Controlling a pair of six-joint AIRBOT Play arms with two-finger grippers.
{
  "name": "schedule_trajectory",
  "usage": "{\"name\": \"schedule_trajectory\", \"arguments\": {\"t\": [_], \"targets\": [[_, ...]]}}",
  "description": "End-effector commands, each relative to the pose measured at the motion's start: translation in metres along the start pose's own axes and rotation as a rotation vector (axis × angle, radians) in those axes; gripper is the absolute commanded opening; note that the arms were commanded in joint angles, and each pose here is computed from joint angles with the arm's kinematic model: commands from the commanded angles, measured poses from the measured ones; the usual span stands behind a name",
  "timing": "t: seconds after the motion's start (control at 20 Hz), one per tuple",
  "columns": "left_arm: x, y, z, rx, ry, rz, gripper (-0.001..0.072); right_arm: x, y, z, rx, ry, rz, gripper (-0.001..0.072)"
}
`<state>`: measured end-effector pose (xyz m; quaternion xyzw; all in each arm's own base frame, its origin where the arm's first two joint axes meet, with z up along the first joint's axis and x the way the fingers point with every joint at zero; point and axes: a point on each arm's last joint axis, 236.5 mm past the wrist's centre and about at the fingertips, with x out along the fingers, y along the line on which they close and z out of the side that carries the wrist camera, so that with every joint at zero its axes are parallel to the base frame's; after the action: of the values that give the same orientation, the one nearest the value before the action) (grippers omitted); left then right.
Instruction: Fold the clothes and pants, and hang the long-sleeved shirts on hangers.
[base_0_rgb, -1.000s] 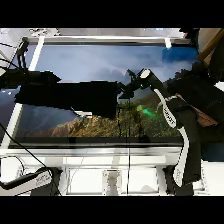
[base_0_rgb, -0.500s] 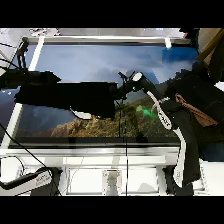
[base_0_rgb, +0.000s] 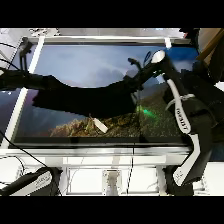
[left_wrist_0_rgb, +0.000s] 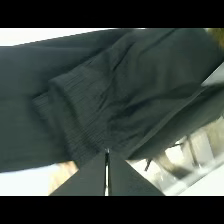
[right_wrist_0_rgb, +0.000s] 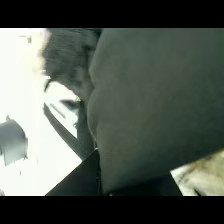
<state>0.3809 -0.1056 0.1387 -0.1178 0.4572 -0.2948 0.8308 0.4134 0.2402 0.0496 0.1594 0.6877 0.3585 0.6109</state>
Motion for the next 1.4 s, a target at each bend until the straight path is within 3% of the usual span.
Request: {"name": "schedule_trajectory", "arguments": {"t": [0.0, 0.25, 0.5, 0.65, 0.8, 1.05, 1.2, 1.35], "targets": [[0.036, -0.038, -0.035, 0.041, 0.123, -0.081, 0.0005, -0.061, 0.015, -0.032, -0.015, -0.008, -0.031, 0.0017], [0.15, -0.064, -0.11, 0.049, 0.245, -0.098, 0.0006, -0.109, 0.036, -0.034, -0.065, -0.151, -0.058, 0.0017], [0.242, -0.092, -0.13, 0.079, 0.183, -0.044, 0.0006, -0.109, 0.057, 0.011, 0.001, -0.342, -0.026, 0.0017], [0.269, -0.084, -0.122, -0.015, 0.098, 0.016, 0.0006, -0.105, 0.077, 0.039, -0.003, -0.452, 0.0, 0.0017], [0.266, -0.069, -0.111, -0.053, 0.068, 0.037, 0.0006, -0.087, 0.088, 0.053, 0.007, -0.484, -0.009, 0.0016], [0.213, -0.043, -0.13, -0.031, 0.26, 0.034, 0.0006, -0.02, 0.089, 0.055, 0.035, -0.402, -0.099, 0.0016], [0.147, -0.002, -0.132, 0.02, 0.339, 0.127, 0.0006, 0.016, 0.128, 0.077, -0.034, -0.474, -0.042, 0.0016], [0.08, 0.029, -0.108, 0.001, 0.248, 0.224, 0.0007, 0.055, 0.175, 0.098, -0.07, -0.559, 0.075, 0.0016]]}}
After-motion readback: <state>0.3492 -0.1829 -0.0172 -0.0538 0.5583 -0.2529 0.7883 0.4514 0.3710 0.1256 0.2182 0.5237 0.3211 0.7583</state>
